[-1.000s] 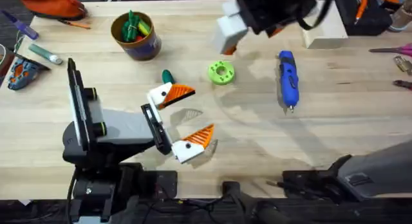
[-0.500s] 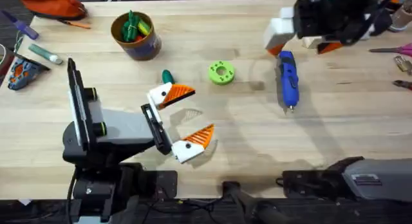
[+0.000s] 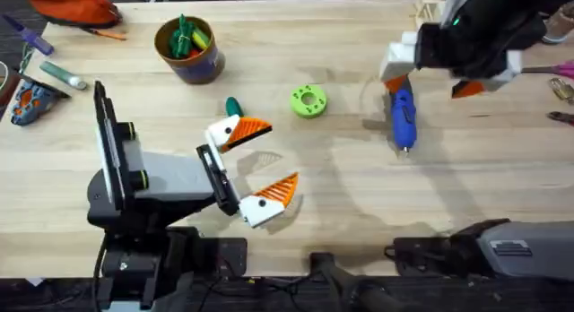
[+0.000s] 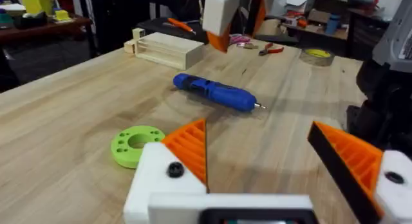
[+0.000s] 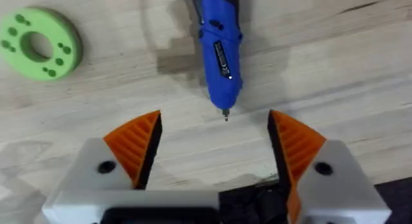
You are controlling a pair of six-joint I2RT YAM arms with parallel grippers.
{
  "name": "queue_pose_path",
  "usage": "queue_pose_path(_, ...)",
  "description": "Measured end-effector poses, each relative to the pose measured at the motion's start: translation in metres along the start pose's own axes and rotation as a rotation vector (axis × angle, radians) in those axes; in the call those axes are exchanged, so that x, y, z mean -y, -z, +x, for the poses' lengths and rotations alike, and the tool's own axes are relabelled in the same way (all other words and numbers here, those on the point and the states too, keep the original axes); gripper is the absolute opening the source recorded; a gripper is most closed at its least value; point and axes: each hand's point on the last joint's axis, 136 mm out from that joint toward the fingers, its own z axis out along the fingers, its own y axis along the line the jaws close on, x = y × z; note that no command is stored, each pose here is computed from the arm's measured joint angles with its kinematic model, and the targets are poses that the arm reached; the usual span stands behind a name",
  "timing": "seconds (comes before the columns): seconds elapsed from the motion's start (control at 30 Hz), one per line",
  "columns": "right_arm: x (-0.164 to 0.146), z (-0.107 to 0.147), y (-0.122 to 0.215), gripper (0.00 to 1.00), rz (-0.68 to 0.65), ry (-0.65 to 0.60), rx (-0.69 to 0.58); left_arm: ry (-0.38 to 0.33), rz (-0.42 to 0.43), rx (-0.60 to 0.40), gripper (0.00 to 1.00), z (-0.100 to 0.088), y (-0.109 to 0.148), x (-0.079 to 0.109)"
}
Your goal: Pick up the gripper from the table and insert it into the empty holder that is missing its gripper. Then pick up a screw, insert it into the mounting hole, and use the screwdriver to tighten it. Finally, clean up the table by picking up the vegetable and placing it into the bucket.
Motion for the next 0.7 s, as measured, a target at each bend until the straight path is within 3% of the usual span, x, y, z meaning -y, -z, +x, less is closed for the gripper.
queue_pose_path(0.23,0.0,0.009,-0.03,0.98,0.018,0.007,-0.028,0.0,0.0,0.0,0.986,0.0,0.0,0.0)
queue_pose_path(0.7,0.0,0.007,-0.031,0.985,0.019,0.009,-0.022,0.0,0.0,0.0,0.985,0.0,0.0,0.0)
